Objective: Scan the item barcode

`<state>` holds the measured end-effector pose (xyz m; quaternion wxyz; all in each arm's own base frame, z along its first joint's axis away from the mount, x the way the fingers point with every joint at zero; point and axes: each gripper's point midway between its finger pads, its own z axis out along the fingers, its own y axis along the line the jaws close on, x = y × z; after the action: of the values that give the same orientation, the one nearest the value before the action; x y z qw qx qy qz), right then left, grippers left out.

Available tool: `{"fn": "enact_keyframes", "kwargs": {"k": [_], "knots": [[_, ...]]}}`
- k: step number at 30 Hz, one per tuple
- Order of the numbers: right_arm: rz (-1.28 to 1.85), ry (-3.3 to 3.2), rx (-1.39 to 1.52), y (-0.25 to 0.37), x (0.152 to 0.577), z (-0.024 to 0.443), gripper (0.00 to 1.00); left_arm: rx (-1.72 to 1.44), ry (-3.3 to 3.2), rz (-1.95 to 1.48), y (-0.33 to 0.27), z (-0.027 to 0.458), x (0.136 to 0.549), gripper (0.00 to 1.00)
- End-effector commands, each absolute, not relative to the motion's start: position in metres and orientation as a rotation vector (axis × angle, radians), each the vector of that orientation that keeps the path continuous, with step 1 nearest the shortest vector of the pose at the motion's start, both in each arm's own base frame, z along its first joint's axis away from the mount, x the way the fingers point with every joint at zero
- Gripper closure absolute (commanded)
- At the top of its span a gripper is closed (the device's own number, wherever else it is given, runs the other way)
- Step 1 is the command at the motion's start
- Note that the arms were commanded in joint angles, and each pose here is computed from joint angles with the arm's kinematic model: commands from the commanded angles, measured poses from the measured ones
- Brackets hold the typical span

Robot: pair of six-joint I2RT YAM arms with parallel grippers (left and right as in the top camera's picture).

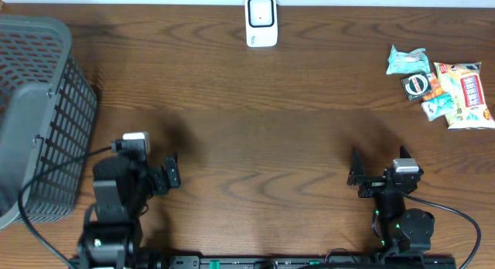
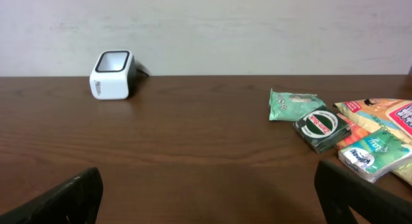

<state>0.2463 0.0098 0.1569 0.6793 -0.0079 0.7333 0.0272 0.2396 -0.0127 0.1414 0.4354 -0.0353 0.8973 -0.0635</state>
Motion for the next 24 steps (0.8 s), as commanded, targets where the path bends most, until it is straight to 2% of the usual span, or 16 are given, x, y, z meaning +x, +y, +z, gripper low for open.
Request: {"fn": "enact_keyframes", "kwargs": {"k": [1, 9, 24], "knots": [[0.06, 1.647, 0.005, 0.007, 0.246, 0.156, 0.01, -0.074, 2.163, -0.169, -0.016, 0.138, 0.234, 0.02], [0.06, 1.647, 0.005, 0.007, 0.246, 0.156, 0.01, -0.053, 1.976, -0.17, -0.016, 0.152, 0.224, 0.03], [0.06, 1.647, 0.005, 0.007, 0.246, 0.156, 0.01, -0.03, 1.72, -0.169, -0.017, 0.165, 0.239, 0.02]]}}
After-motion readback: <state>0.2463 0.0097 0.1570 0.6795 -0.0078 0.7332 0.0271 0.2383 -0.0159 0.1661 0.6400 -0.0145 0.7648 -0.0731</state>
